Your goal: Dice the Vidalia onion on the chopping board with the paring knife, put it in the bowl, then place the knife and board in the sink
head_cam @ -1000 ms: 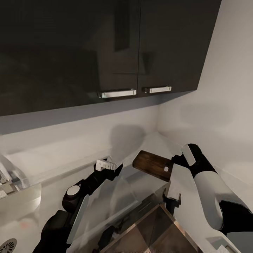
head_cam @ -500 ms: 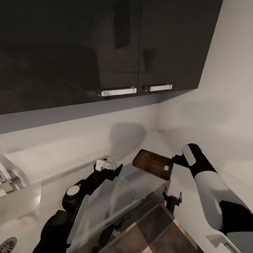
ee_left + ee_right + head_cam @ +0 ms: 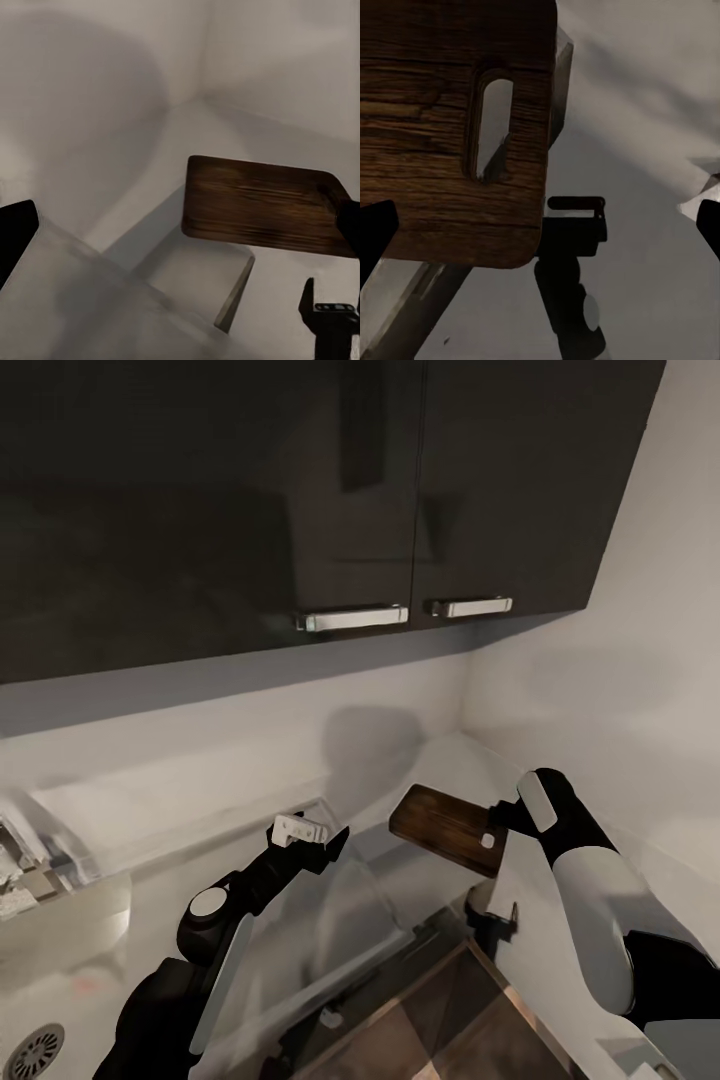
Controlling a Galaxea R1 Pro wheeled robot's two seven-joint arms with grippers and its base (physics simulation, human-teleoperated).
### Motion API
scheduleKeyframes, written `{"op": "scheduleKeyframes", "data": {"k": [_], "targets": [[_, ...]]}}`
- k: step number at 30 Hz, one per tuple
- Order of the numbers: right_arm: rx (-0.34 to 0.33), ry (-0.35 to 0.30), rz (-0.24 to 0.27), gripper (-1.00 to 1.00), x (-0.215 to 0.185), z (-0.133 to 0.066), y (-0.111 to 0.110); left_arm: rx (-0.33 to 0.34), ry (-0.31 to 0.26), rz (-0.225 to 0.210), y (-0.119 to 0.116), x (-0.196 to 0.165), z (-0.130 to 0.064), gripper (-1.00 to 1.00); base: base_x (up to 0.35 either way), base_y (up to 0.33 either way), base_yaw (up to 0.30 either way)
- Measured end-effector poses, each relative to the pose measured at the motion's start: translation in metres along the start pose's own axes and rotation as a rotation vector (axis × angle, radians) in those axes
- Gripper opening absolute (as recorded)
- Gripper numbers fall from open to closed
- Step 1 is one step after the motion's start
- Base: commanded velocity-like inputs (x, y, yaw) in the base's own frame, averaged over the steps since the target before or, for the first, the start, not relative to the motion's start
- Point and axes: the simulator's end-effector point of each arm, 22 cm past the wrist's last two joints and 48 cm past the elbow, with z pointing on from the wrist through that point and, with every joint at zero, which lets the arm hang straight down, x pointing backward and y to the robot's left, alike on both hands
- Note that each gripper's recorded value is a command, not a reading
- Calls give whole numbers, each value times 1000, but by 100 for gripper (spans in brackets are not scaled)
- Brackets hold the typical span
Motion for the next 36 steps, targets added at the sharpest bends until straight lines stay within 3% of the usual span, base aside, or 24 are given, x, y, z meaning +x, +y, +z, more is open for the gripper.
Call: {"op": "scheduleKeyframes", "data": {"k": [15, 22, 36], "targets": [[-1, -6, 0, 100, -2, -1, 0, 0, 1, 0, 0, 1, 0, 100, 8, 6, 2], [-15, 15, 51, 100, 1, 6, -5, 0, 10, -5, 1, 6, 2, 100, 0, 0, 0], [-8, 36, 53, 100, 8, 19, -6, -1, 30, -16, 4, 18, 6, 100, 0, 0, 0]]}}
